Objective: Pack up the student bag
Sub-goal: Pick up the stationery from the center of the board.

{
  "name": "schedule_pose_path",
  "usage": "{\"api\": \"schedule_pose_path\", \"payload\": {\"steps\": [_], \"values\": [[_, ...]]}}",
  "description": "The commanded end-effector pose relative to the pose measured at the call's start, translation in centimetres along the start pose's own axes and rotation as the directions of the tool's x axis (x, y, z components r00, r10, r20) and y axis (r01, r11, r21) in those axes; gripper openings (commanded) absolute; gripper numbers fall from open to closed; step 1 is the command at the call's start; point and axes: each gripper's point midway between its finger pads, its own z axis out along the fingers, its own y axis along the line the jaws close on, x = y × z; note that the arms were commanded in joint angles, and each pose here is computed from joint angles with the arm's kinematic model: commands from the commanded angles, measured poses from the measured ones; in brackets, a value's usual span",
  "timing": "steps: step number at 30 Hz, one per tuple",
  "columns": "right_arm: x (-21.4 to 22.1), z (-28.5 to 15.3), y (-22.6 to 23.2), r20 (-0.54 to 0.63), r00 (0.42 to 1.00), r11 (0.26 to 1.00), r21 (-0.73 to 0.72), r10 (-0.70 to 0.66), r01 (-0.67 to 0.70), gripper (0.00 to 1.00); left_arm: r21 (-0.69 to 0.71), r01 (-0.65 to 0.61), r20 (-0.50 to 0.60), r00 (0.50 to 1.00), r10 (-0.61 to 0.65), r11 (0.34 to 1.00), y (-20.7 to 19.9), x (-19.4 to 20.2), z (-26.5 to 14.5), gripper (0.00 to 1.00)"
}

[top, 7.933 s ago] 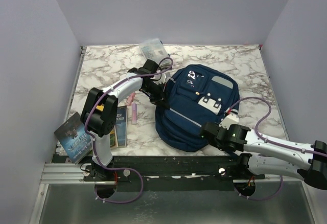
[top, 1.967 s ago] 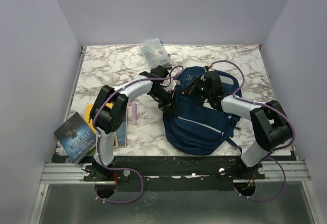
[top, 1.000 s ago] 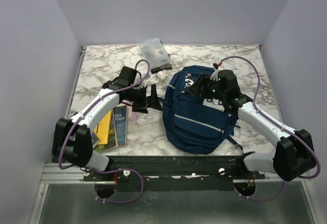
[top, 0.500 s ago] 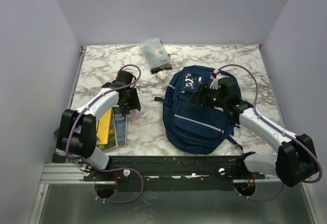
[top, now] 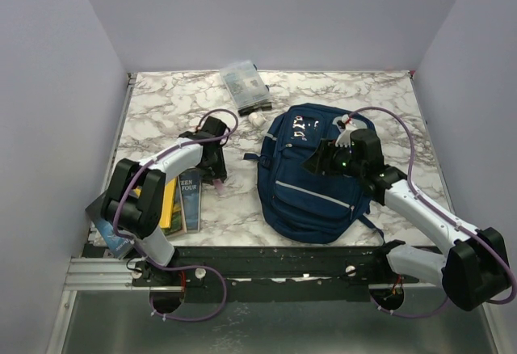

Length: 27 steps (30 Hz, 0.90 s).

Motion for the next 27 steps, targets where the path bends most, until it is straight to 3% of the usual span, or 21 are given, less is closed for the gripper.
{"api": "schedule_pose_path", "payload": {"steps": [1,3,9,11,18,22,27], "values": [[0.8,-0.5,0.3,-0.029,0.999,1.0,-0.022,-0.013,0.013,0.63,-0.014,-0.017,0.003,1.0,0.017,1.0,-0.5,-0.5,0.0,0.42],[0.9,-0.7,0.7,-0.03,0.999,0.999,-0.035,-0.015,0.014,0.63,0.006,-0.027,-0.02,0.999,0.027,1.0,-1.0,-0.2,-0.1,0.48],[0.7,-1.4,1.1,-0.019,1.0,0.999,-0.047,-0.006,0.005,0.62,-0.004,-0.026,-0.06,0.998,0.025,1.0,-1.8,-0.3,0.0,0.44],[0.6,-1.7,1.3,-0.018,1.0,0.999,-0.049,-0.007,0.007,0.62,-0.012,-0.014,-0.089,0.996,0.013,1.0,-2.0,-0.1,0.1,0.48],[-0.1,-2.8,1.9,0.01,1.0,0.999,-0.052,-0.017,0.018,0.62,-0.064,0.121,-0.146,0.981,-0.129,0.991,-2.0,0.9,0.3,0.5],[-0.2,-2.9,2.1,0.014,1.0,0.998,-0.06,-0.022,0.022,0.62,-0.025,0.179,-0.227,0.957,-0.18,0.984,-3.6,2.1,1.5,0.44],[0.1,-3.0,1.7,0.004,0.999,0.998,-0.044,-0.033,0.033,0.62,-0.049,0.228,-0.126,0.964,-0.232,0.973,-2.7,1.3,1.4,0.31]]}}
